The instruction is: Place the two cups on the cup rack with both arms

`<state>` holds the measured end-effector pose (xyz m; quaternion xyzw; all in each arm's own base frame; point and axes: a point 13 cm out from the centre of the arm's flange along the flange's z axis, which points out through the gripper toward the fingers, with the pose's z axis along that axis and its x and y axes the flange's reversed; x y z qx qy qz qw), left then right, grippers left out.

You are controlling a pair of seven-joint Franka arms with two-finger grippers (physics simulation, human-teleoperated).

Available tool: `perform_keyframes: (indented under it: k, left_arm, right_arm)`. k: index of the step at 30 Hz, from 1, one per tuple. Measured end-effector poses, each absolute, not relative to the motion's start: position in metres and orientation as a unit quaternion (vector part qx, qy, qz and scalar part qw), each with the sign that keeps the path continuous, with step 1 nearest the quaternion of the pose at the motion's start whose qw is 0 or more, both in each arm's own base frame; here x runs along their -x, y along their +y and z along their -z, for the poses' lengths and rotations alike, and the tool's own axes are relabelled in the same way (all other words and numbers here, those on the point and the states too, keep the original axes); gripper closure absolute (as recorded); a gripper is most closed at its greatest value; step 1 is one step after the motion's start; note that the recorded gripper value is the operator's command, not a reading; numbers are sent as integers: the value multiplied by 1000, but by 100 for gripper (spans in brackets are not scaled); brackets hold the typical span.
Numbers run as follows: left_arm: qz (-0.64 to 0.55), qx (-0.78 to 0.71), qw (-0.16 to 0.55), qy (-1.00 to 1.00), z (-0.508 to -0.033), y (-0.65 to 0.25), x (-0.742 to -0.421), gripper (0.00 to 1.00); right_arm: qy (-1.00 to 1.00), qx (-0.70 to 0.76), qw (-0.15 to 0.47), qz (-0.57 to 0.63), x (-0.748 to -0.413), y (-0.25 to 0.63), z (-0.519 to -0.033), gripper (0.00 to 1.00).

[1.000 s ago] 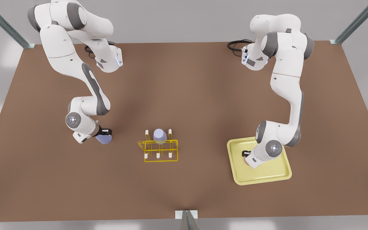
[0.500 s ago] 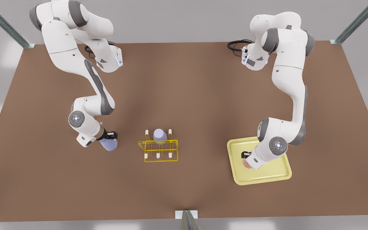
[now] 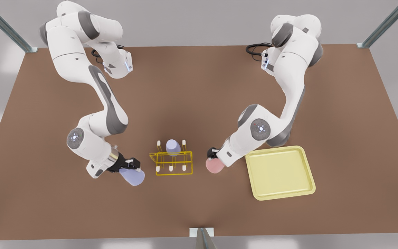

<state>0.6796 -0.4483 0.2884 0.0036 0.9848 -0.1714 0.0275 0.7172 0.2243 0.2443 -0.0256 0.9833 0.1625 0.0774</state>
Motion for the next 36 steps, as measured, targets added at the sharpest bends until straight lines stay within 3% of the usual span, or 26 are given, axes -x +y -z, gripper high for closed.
perform_keyframes:
  k: [8, 20, 22, 29, 32, 34, 35, 36]
  left_arm:
    - [235, 88, 64, 966, -275, -509, -691, 19]
    - [272, 159, 52, 948, -259, -558, -679, 19]
    - [270, 168, 47, 947, -254, -559, -677, 19]
    - [263, 189, 28, 946, -230, -565, -668, 19]
    - [262, 196, 24, 945, -221, -570, -665, 19]
    - [262, 199, 22, 944, -217, -573, -663, 13]
    - [263, 201, 22, 943, -217, -574, -663, 0]
    - [263, 203, 23, 943, -217, -573, -664, 0]
  right_arm:
    - [977, 29, 42, -205, -708, 275, -231, 29]
    - [975, 34, 14, -217, -691, 300, -212, 29]
    - [976, 33, 12, -217, -691, 300, -210, 0]
    - [976, 31, 12, -214, -692, 298, -212, 0]
    - [975, 32, 34, -216, -706, 299, -235, 0]
    - [978, 25, 46, -204, -717, 272, -245, 0]
    - [980, 18, 50, -191, -723, 245, -255, 0]
    - [983, 13, 50, -174, -727, 212, -265, 0]
